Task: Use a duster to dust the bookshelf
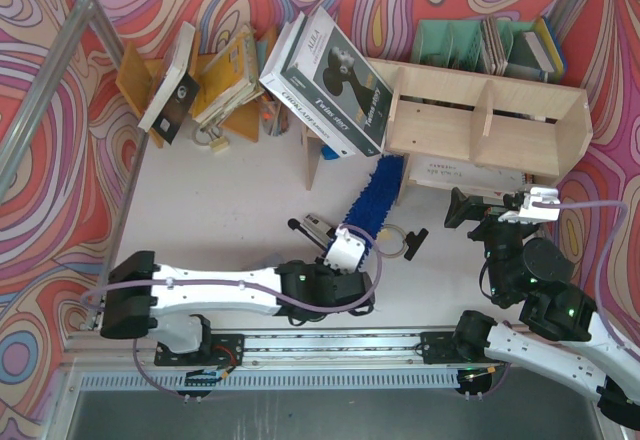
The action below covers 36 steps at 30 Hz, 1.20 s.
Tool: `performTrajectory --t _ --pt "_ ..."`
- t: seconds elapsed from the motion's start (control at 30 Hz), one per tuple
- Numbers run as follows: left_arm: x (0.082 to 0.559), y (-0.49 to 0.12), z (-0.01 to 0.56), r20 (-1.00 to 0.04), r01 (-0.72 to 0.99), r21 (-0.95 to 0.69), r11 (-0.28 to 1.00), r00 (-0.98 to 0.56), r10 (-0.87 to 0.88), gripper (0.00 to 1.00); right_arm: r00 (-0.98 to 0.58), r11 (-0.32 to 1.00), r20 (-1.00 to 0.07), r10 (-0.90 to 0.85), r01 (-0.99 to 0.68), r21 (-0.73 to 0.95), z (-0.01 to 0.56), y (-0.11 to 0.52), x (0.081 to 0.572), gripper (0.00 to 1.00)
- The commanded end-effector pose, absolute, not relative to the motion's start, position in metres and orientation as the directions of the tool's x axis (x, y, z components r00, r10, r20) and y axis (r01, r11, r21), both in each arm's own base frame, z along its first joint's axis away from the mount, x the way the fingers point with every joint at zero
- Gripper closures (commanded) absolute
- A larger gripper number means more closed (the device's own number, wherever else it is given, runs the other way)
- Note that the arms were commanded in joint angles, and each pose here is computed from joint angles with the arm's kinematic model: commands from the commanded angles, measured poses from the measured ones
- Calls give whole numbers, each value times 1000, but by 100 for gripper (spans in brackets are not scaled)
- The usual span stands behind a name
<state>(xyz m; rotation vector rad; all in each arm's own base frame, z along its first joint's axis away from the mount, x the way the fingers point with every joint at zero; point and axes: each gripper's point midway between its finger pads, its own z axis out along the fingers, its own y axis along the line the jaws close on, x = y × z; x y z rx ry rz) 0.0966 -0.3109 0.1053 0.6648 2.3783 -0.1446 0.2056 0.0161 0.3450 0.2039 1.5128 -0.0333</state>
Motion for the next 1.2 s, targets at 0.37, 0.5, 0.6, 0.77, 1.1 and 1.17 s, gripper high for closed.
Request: performTrajectory --t 0.37,0.5,0.6,0.77,1.1,1.17 --pt "113 -305 201 -827 526 -124 842 -523 205 100 69 980 -990 121 151 130 346 14 204 1" --pt "110 -311 175 -784 518 -71 852 -557 273 100 67 980 -991 118 151 127 345 14 205 1" --pt "104 -319 149 -737 519 -42 854 -593 324 100 66 981 -991 117 151 126 345 15 205 1" --pt "94 -330 114 -681 535 -33 844 -630 373 100 67 980 -991 120 151 129 345 14 205 1" --pt "96 -331 103 -648 539 44 841 -625 435 100 67 980 -991 119 151 128 345 14 205 1" --pt "99 -328 113 -667 532 39 846 -616 419 100 67 980 -991 118 152 127 345 14 205 1"
